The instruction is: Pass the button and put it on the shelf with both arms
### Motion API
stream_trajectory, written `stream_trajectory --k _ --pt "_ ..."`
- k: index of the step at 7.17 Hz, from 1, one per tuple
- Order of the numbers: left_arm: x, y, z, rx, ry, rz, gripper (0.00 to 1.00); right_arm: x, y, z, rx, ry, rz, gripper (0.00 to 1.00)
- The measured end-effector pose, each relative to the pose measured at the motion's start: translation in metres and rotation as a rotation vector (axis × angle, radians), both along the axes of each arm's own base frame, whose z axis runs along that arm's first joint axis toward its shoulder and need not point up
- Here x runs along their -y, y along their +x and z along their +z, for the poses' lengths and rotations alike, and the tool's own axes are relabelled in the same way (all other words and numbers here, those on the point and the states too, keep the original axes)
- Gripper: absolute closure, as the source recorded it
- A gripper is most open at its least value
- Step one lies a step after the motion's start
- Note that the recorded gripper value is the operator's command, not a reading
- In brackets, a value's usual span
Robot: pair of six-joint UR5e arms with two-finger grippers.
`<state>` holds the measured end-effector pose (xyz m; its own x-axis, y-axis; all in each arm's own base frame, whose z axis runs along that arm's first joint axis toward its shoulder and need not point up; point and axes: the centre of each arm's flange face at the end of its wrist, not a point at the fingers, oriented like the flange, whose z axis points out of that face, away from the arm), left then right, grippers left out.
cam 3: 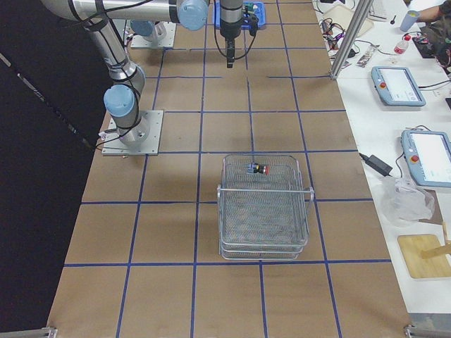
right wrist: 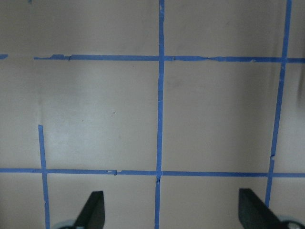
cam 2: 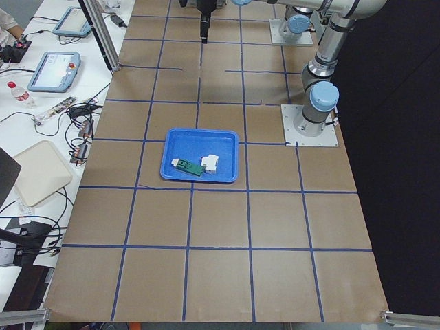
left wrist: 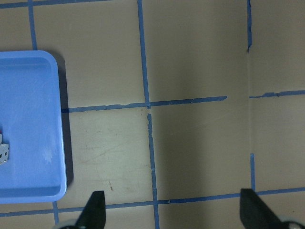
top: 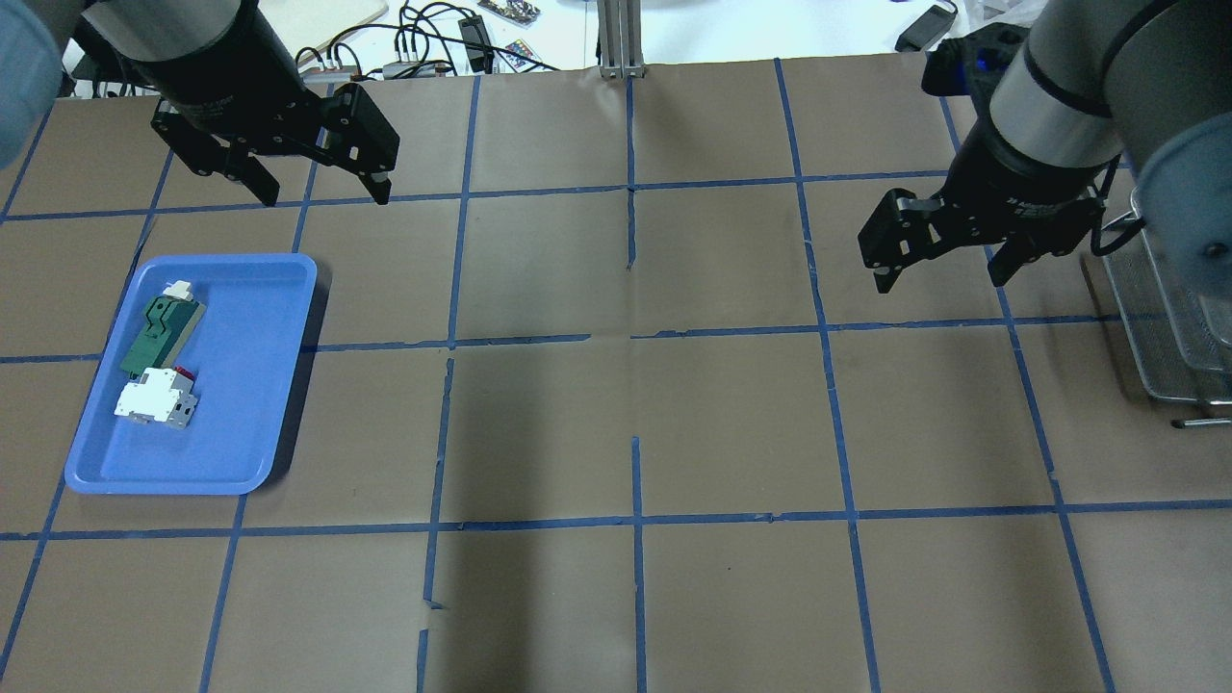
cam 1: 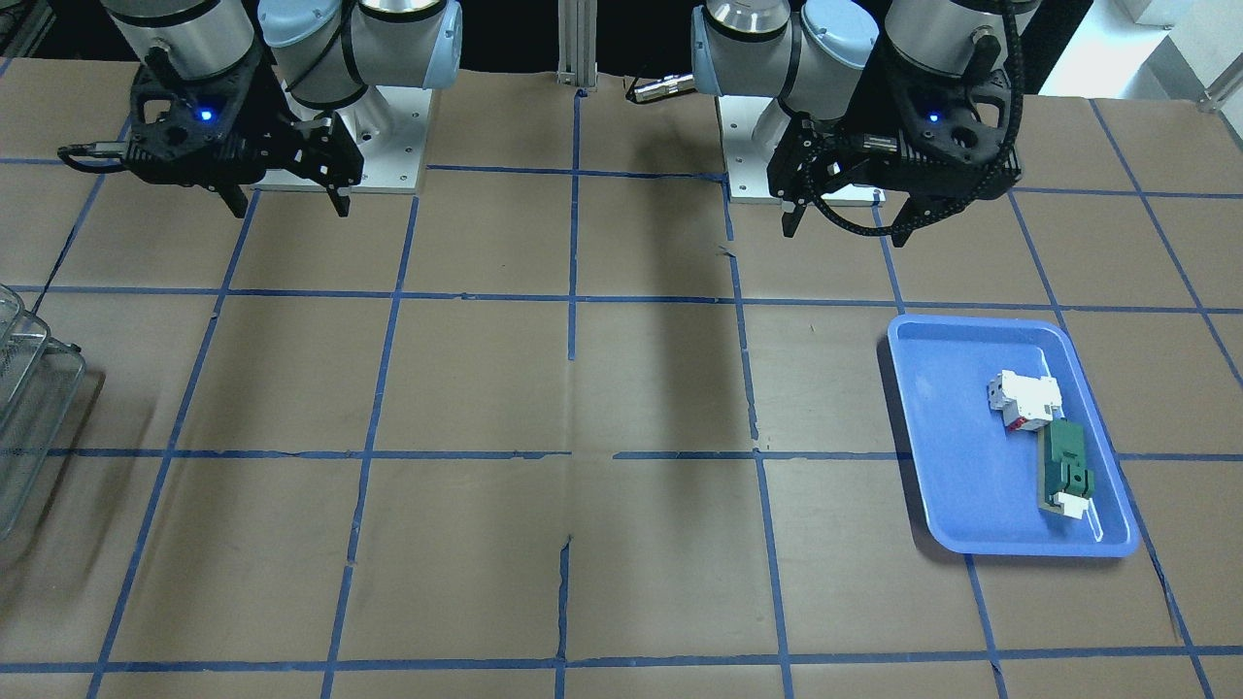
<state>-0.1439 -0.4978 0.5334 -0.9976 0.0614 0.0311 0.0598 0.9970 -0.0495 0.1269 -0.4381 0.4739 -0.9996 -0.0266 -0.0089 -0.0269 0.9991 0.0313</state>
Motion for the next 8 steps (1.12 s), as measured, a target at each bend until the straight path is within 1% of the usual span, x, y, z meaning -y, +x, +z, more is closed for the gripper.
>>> stream_trajectory --k 1,2,3,6,8 --pt "0.0 0.0 0.0 0.0 0.0 0.0 0.0 -0.007 0.007 -0.003 -0.004 0.035 0.001 0.0" --pt "0.0 0.0 0.0 0.0 0.0 -0.001 0.0 -0.011 0.009 -0.004 -0.011 0.056 0.002 0.0" --pt "0.0 0.0 0.0 0.0 0.001 -0.001 0.0 -0.015 0.011 -0.003 -0.019 0.064 0.004 0.0" --pt "0.0 0.0 -0.001 0.0 0.001 -0.001 0.0 -0.012 0.001 0.001 -0.063 0.059 -0.006 0.0" --pt "-0.001 0.0 -0.001 0.001 0.002 -0.001 0.0 -0.011 -0.004 0.001 -0.062 0.059 -0.019 0.0"
